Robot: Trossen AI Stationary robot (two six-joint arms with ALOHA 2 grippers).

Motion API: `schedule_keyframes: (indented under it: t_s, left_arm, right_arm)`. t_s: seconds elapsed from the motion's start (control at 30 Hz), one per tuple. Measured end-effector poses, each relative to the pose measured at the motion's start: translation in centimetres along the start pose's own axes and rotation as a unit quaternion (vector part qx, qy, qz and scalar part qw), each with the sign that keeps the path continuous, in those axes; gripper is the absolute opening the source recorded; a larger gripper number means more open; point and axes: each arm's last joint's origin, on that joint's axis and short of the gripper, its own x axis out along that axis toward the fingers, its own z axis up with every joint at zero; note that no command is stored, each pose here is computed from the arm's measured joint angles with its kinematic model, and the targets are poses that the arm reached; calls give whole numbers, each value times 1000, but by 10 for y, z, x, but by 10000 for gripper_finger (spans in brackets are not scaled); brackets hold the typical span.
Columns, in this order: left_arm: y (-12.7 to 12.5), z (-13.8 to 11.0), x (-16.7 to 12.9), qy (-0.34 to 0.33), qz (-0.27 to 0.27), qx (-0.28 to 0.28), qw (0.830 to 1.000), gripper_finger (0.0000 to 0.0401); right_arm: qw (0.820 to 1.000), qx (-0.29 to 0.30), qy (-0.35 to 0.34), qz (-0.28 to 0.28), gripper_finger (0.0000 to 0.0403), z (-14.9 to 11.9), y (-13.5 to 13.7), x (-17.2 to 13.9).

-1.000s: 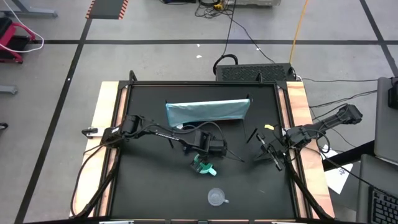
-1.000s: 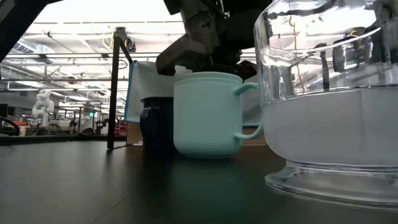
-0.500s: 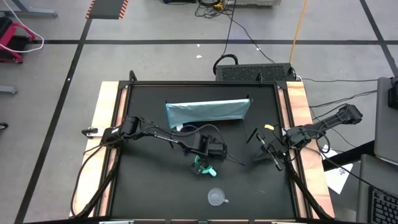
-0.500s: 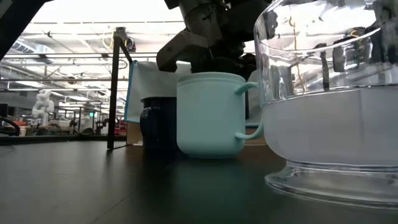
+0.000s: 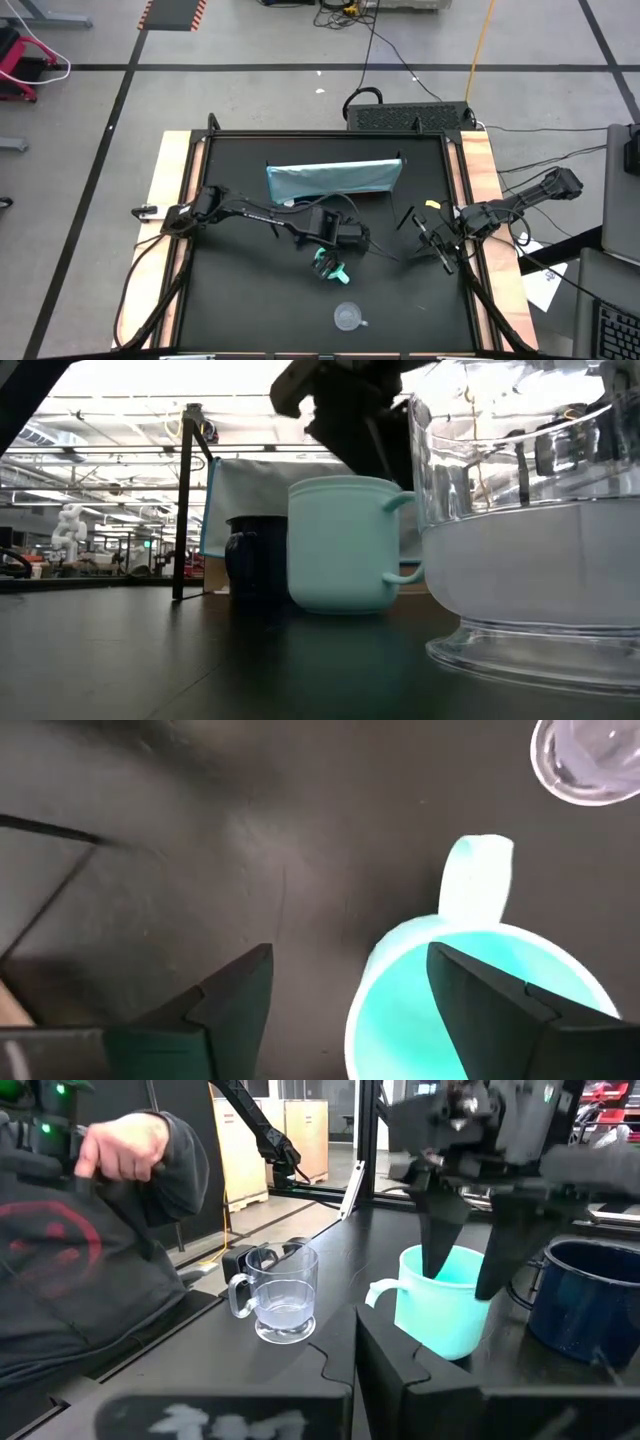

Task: Stack small to large cups/mugs on shelf
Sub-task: Move the light blue mug to the center of the table

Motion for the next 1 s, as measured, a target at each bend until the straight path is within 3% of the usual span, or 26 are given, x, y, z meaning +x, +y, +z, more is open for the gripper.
schedule_keyframes:
  t_s: [0.23,0.5,0.63,0.87,1.0]
  left_arm:
    - [4,6,-27,32,32,-13,999,269]
    - [0,10,-59,53,14,-22,998,256]
    - [-4,13,-63,51,11,-15,998,205]
    - [-5,13,-63,52,3,-5,999,21]
    - [-6,14,-63,48,1,-3,999,12]
  right_arm:
    - [1000,0,0,0,0,0,0,0]
    - [1000,-1,0,0,0,0,0,0]
    - [1000,-2,0,0,0,0,0,0]
    - [1000,-4,0,0,0,0,0,0]
    - [1000,-2,0,0,0,0,0,0]
